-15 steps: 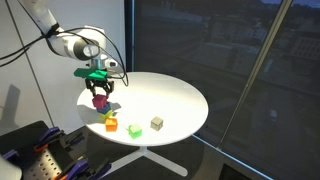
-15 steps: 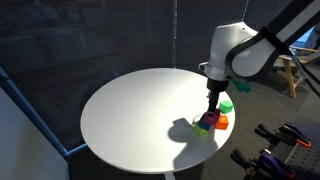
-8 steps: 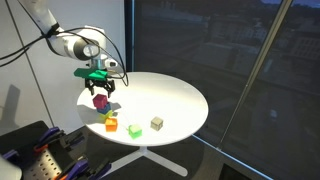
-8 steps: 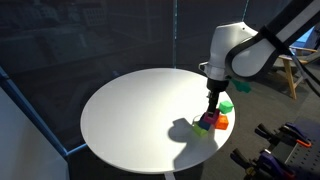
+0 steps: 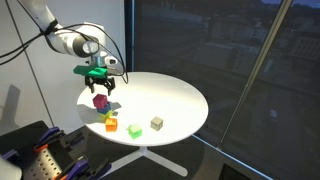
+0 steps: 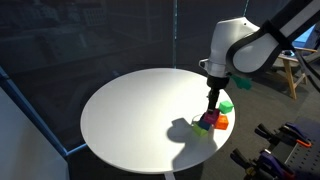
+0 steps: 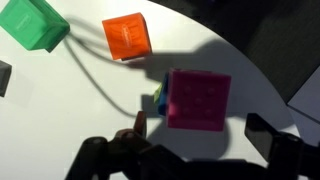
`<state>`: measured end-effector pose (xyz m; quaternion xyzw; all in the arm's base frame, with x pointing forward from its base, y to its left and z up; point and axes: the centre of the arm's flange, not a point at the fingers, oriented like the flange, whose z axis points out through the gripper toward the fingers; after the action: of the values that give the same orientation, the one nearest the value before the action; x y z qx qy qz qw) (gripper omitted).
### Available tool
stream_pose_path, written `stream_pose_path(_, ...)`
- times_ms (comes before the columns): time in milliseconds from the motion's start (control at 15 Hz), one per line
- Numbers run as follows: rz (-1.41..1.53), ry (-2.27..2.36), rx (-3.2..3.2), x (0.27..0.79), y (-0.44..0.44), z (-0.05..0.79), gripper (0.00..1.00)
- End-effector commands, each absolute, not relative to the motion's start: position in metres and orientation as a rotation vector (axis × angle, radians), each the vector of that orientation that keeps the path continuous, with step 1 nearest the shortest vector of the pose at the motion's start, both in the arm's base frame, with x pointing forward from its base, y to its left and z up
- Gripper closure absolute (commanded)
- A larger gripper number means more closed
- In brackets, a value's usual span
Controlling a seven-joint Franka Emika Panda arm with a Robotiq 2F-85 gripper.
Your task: Pick up the pink block and put it on the blue block
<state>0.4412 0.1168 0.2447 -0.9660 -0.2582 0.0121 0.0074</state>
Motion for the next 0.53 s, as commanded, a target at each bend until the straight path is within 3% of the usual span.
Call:
stream_pose_path(0, 0.031, -0.725, -3.046, 0.436, 0.117, 0.273, 0.0)
stream_pose_path(467, 0.027, -0.453, -3.12, 0.43, 0.116, 0.306, 0.0)
